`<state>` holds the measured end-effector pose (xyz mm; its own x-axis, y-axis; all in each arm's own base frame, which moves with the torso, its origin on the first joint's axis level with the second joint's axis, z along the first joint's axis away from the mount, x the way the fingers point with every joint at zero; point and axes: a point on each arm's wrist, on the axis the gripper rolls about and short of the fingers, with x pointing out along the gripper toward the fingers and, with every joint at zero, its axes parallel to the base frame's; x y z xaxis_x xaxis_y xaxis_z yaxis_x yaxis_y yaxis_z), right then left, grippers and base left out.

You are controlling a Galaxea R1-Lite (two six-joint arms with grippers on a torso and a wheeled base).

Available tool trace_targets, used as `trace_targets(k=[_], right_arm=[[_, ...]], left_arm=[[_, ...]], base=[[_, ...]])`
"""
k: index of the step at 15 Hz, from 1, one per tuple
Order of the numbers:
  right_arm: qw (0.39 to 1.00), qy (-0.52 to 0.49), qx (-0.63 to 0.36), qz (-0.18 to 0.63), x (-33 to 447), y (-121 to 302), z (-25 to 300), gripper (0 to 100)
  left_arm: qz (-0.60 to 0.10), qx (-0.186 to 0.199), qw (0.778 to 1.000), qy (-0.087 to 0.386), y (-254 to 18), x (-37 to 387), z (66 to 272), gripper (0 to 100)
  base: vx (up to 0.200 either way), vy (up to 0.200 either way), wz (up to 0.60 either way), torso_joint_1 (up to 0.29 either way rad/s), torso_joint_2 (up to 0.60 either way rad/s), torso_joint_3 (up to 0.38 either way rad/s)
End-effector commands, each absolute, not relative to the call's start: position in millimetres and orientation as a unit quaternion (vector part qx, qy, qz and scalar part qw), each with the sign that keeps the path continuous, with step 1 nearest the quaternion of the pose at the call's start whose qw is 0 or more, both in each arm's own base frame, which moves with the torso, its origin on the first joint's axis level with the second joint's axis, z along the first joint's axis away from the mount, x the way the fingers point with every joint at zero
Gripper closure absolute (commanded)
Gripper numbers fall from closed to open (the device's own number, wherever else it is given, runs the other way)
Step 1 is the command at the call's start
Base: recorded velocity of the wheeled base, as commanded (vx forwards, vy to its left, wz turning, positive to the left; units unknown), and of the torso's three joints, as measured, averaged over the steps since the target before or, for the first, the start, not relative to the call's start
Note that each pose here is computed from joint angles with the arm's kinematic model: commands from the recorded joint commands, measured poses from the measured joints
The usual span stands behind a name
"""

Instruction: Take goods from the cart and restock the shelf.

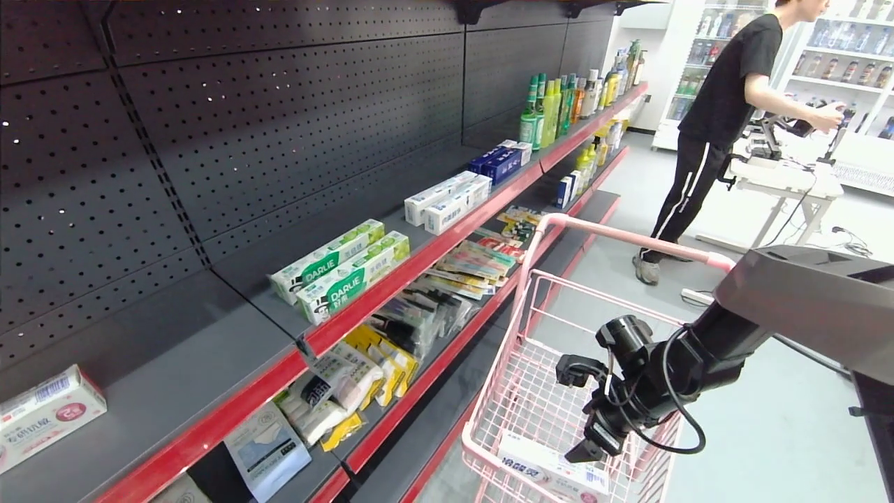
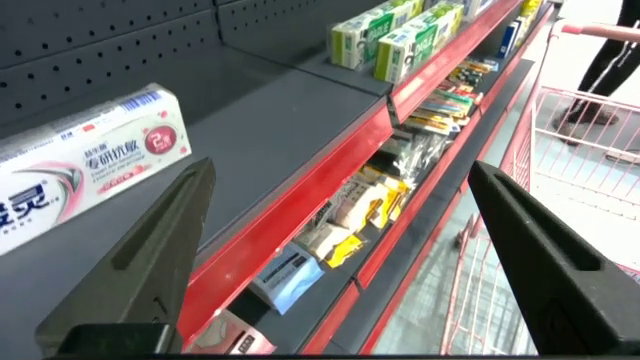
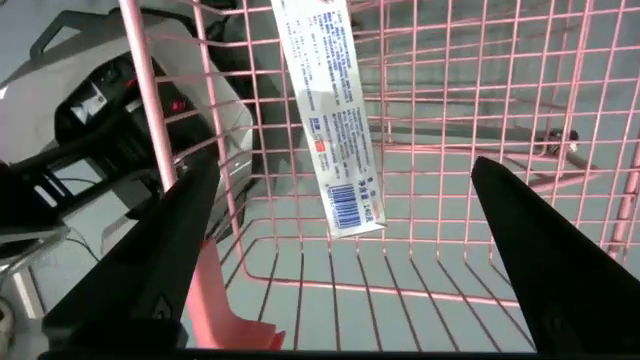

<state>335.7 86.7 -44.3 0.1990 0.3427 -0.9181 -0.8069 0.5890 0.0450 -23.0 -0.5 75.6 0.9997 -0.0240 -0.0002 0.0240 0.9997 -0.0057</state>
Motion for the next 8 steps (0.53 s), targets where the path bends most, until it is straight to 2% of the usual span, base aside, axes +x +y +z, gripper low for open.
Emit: trace_targets(k=[1, 8], right_arm=[[0.737, 0.499, -0.234, 0.392, 336.5, 88.2, -46.5, 0], [0.736, 0.491, -0.245, 0.397, 339.0, 88.3, -46.3, 0]], left_arm=[[-0.012, -0.003, 1.000, 0.001, -0.5, -22.9, 75.6, 0], [-0.012, -0.003, 1.000, 0.001, -0.4, -22.9, 75.6, 0]], base=[[0.000, 0.000, 0.00, -0.149, 0.32, 0.188], [0.000, 0.000, 0.00, -0.136, 0.33, 0.186]])
